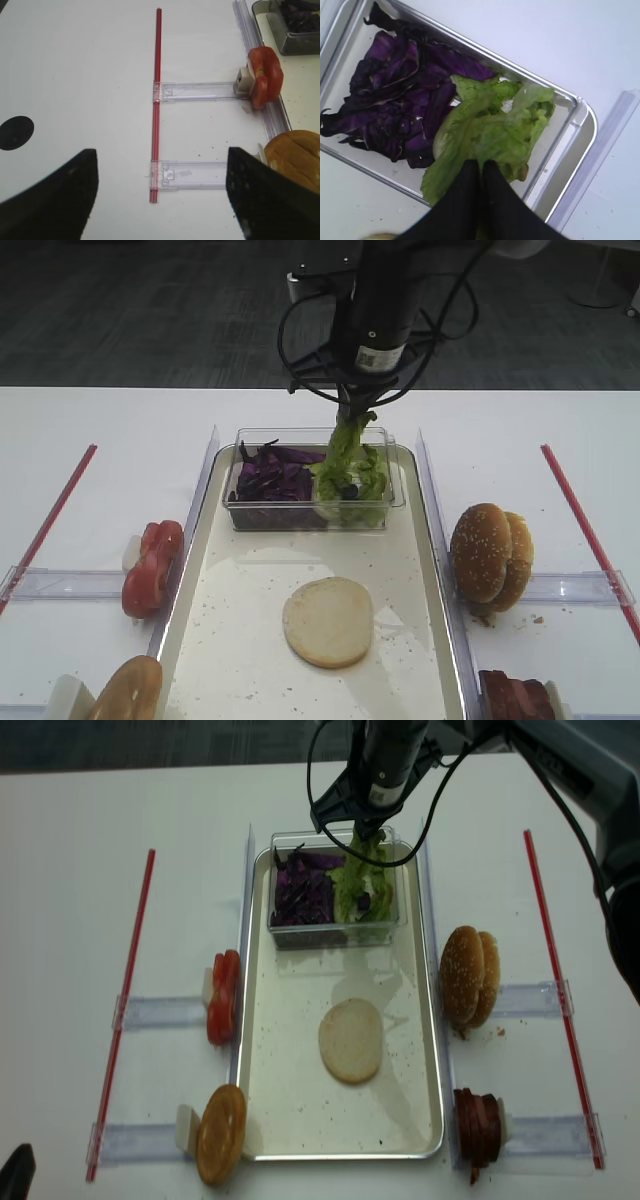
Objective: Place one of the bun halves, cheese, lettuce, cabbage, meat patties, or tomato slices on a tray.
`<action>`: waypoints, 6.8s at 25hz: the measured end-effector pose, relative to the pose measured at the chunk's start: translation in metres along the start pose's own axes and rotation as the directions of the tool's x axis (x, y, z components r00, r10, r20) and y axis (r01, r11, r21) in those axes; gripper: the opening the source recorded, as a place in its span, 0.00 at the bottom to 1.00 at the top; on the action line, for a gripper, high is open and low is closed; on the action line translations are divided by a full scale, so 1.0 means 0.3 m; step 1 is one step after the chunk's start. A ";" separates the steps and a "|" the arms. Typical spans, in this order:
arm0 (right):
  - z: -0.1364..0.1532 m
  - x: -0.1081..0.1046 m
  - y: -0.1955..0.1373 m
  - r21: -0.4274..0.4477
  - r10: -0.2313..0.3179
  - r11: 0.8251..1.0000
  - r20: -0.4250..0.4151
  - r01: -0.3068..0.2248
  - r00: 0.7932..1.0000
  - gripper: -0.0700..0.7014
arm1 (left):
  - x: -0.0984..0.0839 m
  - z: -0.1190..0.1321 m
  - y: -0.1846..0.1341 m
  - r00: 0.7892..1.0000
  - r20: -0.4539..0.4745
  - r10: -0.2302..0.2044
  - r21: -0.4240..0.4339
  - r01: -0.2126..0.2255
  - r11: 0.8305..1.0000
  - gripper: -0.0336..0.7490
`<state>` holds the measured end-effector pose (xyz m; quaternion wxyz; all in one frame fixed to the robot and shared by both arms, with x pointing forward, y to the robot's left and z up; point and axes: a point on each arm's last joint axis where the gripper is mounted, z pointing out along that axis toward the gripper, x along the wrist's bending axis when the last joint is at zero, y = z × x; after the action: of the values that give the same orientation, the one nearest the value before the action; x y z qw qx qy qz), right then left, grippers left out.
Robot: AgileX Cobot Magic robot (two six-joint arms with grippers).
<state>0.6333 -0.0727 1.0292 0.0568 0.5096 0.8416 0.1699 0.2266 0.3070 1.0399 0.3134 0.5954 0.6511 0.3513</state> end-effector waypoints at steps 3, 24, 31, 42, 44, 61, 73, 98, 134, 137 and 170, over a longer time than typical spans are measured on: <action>-0.038 0.002 -0.001 -0.015 -0.002 1.000 0.000 0.002 1.000 0.16 | 0.000 0.000 0.000 1.000 0.000 0.000 0.000 0.000 1.000 0.67; -0.105 0.011 -0.034 0.057 0.001 0.998 -0.015 0.000 1.000 0.16 | 0.000 0.000 0.000 1.000 0.000 0.000 0.000 0.000 1.000 0.67; -0.114 0.056 -0.044 0.078 -0.016 0.997 -0.031 0.018 0.999 0.16 | 0.000 0.000 0.000 1.000 0.000 0.000 0.000 0.000 1.000 0.67; -0.190 0.128 -0.062 0.045 0.000 0.999 -0.119 0.005 0.993 0.16 | 0.000 0.000 0.000 1.000 0.000 0.000 0.000 0.000 1.000 0.67; -0.200 0.138 -0.084 0.056 -0.002 0.998 -0.123 0.009 0.992 0.16 | 0.000 0.000 0.000 1.000 0.000 0.000 0.000 0.000 1.000 0.67; -0.079 0.350 -0.331 0.287 -0.155 0.938 -0.156 0.195 0.976 0.16 | 0.000 0.000 0.000 1.000 0.000 0.000 0.000 0.000 1.000 0.67; -0.058 0.349 -0.336 0.293 -0.154 0.936 -0.154 0.194 0.976 0.16 | 0.000 0.000 0.000 1.000 0.000 0.000 0.000 0.000 1.000 0.67; 0.092 0.331 -0.339 0.361 -0.204 0.905 -0.094 0.224 0.974 0.16 | 0.000 0.000 0.000 1.000 0.000 0.000 0.000 0.000 1.000 0.67; 0.093 0.326 -0.337 0.358 -0.202 0.908 -0.074 0.215 0.977 0.90 | 0.000 0.000 0.000 1.000 0.000 0.000 0.000 0.000 1.000 0.67; 0.093 0.326 -0.337 0.358 -0.202 0.908 -0.074 0.215 0.977 0.91 | 0.000 0.000 0.000 1.000 0.000 0.000 0.000 0.000 1.000 0.67; -0.215 0.312 -0.328 0.161 -0.196 0.966 -0.060 0.204 0.979 0.91 | 0.000 0.000 0.000 1.000 0.000 0.000 0.000 0.000 1.000 0.67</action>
<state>0.4890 -0.0469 1.0629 0.0128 0.4212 0.9009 0.1037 0.2266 0.3070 1.0399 0.3134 0.5954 0.6511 0.3513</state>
